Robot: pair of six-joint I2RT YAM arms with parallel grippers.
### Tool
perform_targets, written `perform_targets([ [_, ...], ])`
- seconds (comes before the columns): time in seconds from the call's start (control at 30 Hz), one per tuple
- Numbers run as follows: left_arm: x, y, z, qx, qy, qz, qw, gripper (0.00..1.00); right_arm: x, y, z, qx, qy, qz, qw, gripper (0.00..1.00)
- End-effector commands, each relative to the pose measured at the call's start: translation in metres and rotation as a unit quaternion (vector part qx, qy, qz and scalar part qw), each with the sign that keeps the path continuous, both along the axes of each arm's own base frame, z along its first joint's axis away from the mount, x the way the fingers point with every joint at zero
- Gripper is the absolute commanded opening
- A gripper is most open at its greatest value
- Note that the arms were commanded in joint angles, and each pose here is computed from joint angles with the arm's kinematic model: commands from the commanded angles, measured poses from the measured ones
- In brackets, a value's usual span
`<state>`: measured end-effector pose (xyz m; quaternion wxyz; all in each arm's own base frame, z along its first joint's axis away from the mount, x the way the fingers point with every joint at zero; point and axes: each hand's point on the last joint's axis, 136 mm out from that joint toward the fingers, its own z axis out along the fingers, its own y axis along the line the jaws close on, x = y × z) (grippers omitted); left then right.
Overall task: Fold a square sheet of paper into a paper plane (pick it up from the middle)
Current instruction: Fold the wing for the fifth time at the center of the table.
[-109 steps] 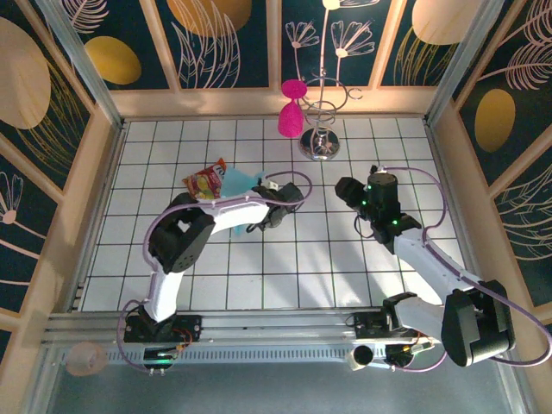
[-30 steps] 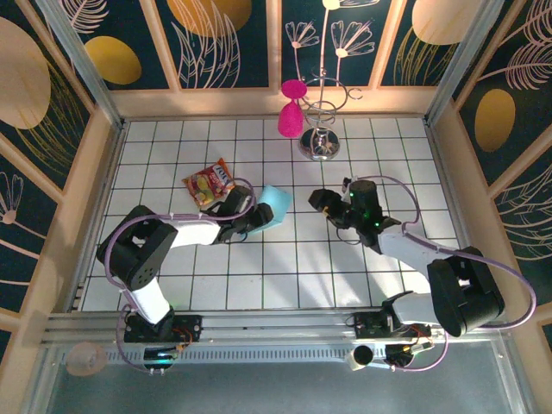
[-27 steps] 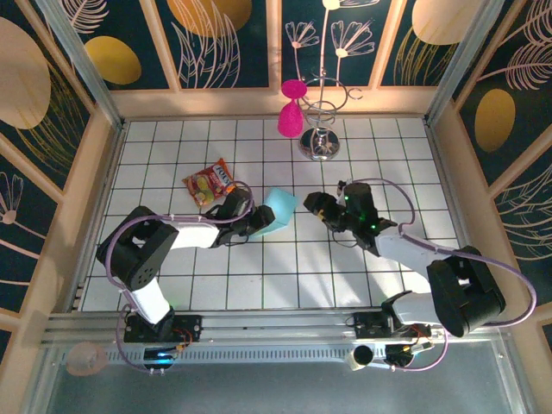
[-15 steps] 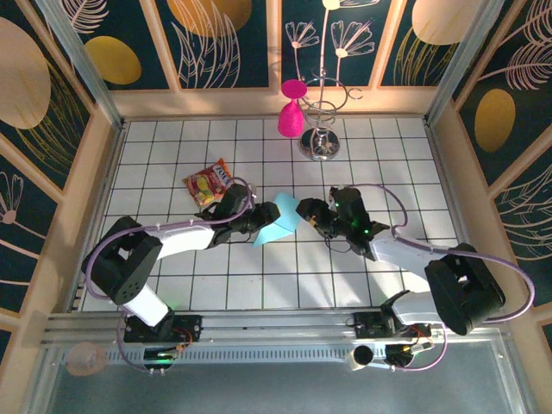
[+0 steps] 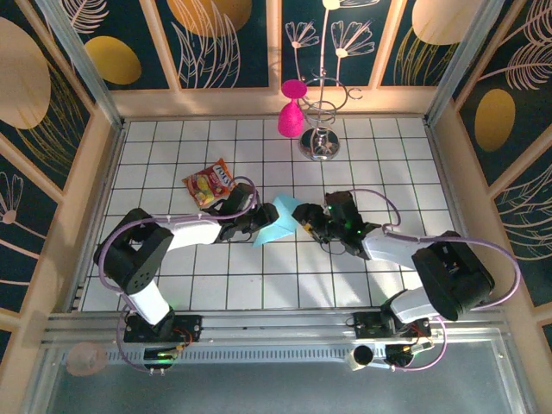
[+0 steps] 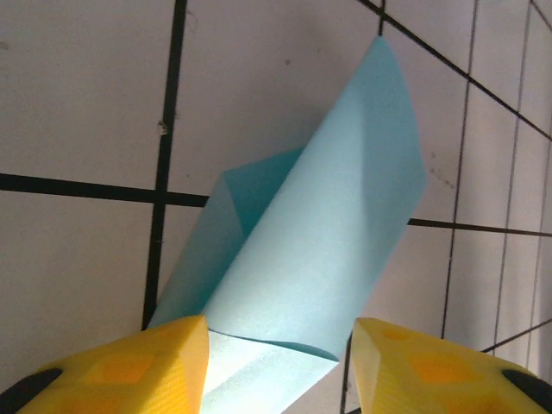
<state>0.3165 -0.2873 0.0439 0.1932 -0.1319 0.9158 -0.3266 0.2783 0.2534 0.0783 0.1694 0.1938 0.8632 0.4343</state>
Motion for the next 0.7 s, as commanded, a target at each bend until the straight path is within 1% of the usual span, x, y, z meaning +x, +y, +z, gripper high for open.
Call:
perform_targets([
  [0.0, -0.001, 0.0, -0.018, 0.016, 0.02, 0.0, 1.0, 0.47, -0.003, 0.007, -0.003, 0.012, 0.008, 0.006, 1.0, 0.62],
  [0.13, -0.002, 0.002, -0.025, 0.022, 0.028, 0.002, 0.999, 0.46, -0.003, 0.01, -0.006, 0.012, 0.017, 0.009, 1.0, 0.61],
  [0.33, -0.005, 0.006, -0.027, 0.023, 0.032, 0.008, 0.999, 0.46, -0.005, 0.023, -0.013, 0.016, 0.034, 0.024, 0.999, 0.58],
  [0.53, -0.008, 0.008, -0.027, 0.019, 0.033, 0.012, 0.999, 0.46, -0.005, 0.03, -0.023, 0.017, 0.057, 0.023, 0.998, 0.5],
  [0.67, -0.008, 0.007, -0.027, 0.018, 0.033, 0.01, 0.999, 0.45, -0.003, 0.028, -0.03, 0.003, 0.074, 0.013, 0.997, 0.44],
])
